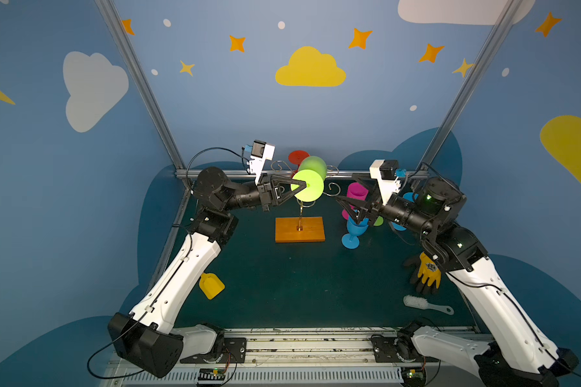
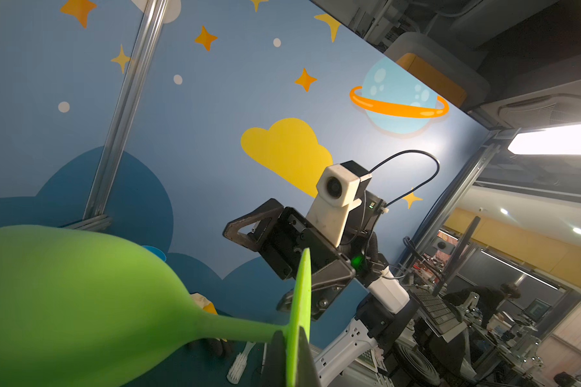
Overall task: Take the wine glass off the wine glass rack
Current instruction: Pick up the wine glass from the wine glass rack.
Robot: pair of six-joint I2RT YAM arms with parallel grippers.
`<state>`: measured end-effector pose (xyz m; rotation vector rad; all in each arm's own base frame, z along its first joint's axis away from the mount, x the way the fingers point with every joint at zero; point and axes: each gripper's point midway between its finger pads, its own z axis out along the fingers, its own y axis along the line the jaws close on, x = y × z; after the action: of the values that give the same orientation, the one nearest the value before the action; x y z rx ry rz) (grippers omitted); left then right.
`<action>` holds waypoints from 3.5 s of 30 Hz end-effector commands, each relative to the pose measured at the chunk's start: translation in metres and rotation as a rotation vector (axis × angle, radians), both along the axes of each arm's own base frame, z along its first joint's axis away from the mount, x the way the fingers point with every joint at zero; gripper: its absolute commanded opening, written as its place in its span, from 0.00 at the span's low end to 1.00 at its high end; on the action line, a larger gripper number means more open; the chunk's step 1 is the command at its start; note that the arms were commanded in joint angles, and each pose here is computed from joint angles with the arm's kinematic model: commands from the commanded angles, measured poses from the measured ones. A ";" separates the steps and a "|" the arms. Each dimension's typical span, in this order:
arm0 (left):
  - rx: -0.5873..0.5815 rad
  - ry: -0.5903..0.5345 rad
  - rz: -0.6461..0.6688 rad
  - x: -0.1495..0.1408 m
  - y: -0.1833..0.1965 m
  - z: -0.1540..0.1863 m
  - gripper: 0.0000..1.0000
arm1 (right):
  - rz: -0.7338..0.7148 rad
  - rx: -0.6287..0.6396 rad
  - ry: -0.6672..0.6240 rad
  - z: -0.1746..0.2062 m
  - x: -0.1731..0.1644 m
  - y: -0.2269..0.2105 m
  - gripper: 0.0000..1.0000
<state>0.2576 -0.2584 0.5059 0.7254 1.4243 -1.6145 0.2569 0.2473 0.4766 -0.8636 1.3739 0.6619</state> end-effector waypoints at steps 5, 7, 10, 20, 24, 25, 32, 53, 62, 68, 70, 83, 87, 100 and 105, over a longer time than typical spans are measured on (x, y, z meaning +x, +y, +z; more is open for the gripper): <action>-0.026 -0.001 -0.045 -0.013 0.004 0.018 0.03 | 0.052 -0.066 -0.270 0.005 0.008 0.015 0.86; -0.031 0.007 -0.047 -0.011 0.004 0.018 0.03 | 0.092 -0.069 -0.310 0.006 0.006 0.021 0.87; -0.029 0.015 -0.047 -0.011 0.003 0.018 0.03 | 0.137 -0.072 -0.334 0.006 0.007 0.030 0.87; -0.039 0.037 -0.069 -0.010 0.001 0.020 0.03 | 0.185 -0.072 -0.339 0.003 0.027 0.052 0.87; -0.037 0.038 -0.072 -0.011 0.001 0.020 0.03 | 0.201 -0.071 -0.328 0.001 0.036 0.061 0.87; -0.037 0.037 -0.073 -0.011 0.002 0.020 0.03 | 0.203 -0.071 -0.326 0.001 0.037 0.062 0.87; -0.038 0.031 -0.082 -0.015 0.002 0.024 0.03 | 0.218 -0.093 -0.302 -0.009 0.045 0.073 0.87; -0.032 0.075 -0.131 -0.026 0.001 0.034 0.03 | 0.123 -0.186 -0.281 -0.035 0.067 0.082 0.89; -0.028 0.090 -0.144 -0.027 0.001 0.035 0.04 | 0.048 -0.235 -0.300 -0.047 0.081 0.082 0.88; -0.031 0.096 -0.147 -0.025 -0.001 0.036 0.05 | 0.034 -0.242 -0.310 -0.050 0.082 0.082 0.83; -0.031 0.099 -0.147 -0.023 -0.001 0.035 0.05 | 0.034 -0.243 -0.306 -0.050 0.082 0.082 0.75; -0.030 0.058 -0.091 -0.014 0.000 0.034 0.48 | 0.031 -0.241 -0.237 -0.047 0.064 0.072 0.54; -0.029 0.017 0.004 -0.003 0.005 0.028 0.65 | -0.005 -0.239 -0.136 -0.046 0.054 0.057 0.51; 0.086 -0.432 0.551 0.042 0.033 -0.012 0.69 | -0.120 -0.234 0.234 -0.046 0.013 0.005 0.44; 0.189 -0.870 0.660 0.030 0.022 -0.012 0.65 | -0.159 -0.264 0.337 -0.054 0.007 -0.005 0.42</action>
<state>0.2925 -0.2419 0.4707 0.7071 1.2274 -0.8792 0.2713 0.2514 0.4402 -0.8977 1.7030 0.5195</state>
